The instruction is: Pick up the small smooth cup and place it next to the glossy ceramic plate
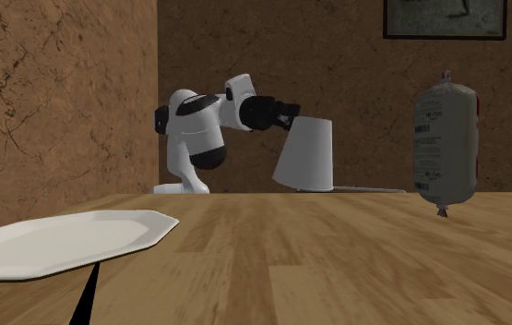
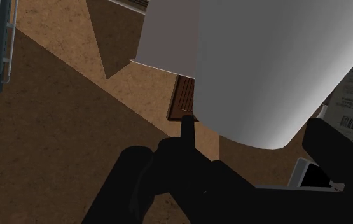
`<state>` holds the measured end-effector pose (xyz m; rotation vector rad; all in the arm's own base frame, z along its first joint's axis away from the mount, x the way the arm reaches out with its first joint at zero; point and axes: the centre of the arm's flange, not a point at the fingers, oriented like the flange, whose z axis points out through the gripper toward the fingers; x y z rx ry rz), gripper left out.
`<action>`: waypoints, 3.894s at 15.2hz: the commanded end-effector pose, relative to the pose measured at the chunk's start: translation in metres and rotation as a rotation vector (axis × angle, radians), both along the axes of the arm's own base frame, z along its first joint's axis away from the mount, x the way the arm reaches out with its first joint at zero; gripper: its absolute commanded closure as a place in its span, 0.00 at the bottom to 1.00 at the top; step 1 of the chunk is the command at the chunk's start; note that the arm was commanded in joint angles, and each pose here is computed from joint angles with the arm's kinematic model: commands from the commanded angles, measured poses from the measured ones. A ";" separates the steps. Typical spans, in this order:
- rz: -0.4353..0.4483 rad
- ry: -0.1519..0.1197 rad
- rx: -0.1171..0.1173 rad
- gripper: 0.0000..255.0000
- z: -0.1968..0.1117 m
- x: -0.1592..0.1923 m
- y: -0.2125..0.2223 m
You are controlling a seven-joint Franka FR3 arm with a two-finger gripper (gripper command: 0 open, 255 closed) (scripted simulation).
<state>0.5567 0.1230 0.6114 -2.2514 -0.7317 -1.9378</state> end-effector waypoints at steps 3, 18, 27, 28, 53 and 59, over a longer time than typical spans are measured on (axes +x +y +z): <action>-0.001 0.003 0.001 1.00 0.020 0.000 0.000; -0.001 0.003 0.001 1.00 0.099 0.000 0.000; -0.001 0.003 0.001 1.00 0.120 -0.017 -0.064; -0.001 0.003 0.001 1.00 0.120 -0.020 -0.077; -0.001 0.003 0.001 1.00 0.005 -0.028 -0.111; -0.001 0.003 0.001 1.00 -0.027 -0.028 -0.111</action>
